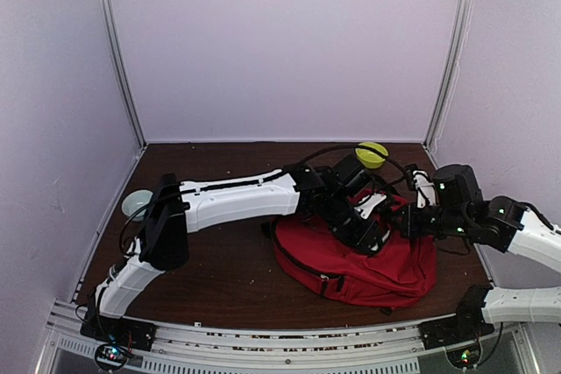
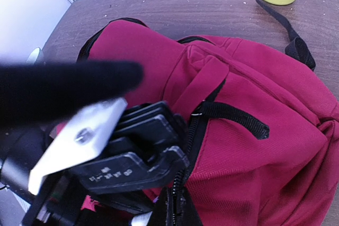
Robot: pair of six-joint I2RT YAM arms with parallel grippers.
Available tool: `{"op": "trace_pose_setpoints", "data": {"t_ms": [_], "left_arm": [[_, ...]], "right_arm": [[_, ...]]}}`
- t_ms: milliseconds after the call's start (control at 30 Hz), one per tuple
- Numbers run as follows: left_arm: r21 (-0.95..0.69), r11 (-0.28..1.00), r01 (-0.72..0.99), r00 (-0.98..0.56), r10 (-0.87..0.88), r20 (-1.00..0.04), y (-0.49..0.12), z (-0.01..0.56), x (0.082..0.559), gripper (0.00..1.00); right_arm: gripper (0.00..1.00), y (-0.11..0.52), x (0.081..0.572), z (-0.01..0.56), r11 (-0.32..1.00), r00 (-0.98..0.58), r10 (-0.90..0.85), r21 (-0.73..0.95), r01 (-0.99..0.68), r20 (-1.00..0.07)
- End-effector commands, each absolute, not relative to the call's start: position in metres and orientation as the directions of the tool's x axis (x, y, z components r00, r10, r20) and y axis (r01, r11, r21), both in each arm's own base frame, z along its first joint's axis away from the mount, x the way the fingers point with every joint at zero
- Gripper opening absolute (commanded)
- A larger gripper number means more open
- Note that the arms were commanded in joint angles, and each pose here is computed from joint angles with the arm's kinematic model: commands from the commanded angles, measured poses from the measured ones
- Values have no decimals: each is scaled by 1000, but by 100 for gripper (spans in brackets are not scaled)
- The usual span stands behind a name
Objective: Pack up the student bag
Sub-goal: Place the pen in the lower front pocket of the bag.
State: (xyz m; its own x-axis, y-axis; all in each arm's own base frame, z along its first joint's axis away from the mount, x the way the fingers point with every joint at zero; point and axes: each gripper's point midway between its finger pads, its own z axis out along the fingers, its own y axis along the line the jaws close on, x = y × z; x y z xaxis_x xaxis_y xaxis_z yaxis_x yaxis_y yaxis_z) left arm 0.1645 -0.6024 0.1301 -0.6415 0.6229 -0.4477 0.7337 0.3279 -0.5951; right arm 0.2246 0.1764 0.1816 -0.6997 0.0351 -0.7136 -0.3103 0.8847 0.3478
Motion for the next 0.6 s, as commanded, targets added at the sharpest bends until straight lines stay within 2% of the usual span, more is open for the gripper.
{"op": "trace_pose_setpoints", "data": {"t_ms": [0, 167, 567], "left_arm": [[-627, 190, 755, -597, 593, -540, -615, 163, 157, 39], [-566, 188, 803, -556, 579, -597, -603, 182, 160, 49], [-287, 309, 907, -414, 523, -745, -538, 240, 184, 49]], "right_arm": [[0, 182, 224, 186, 867, -682, 43, 366, -338, -730], [0, 182, 226, 182, 865, -675, 59, 376, -334, -735], [0, 186, 229, 179, 868, -678, 31, 356, -346, -734]]}}
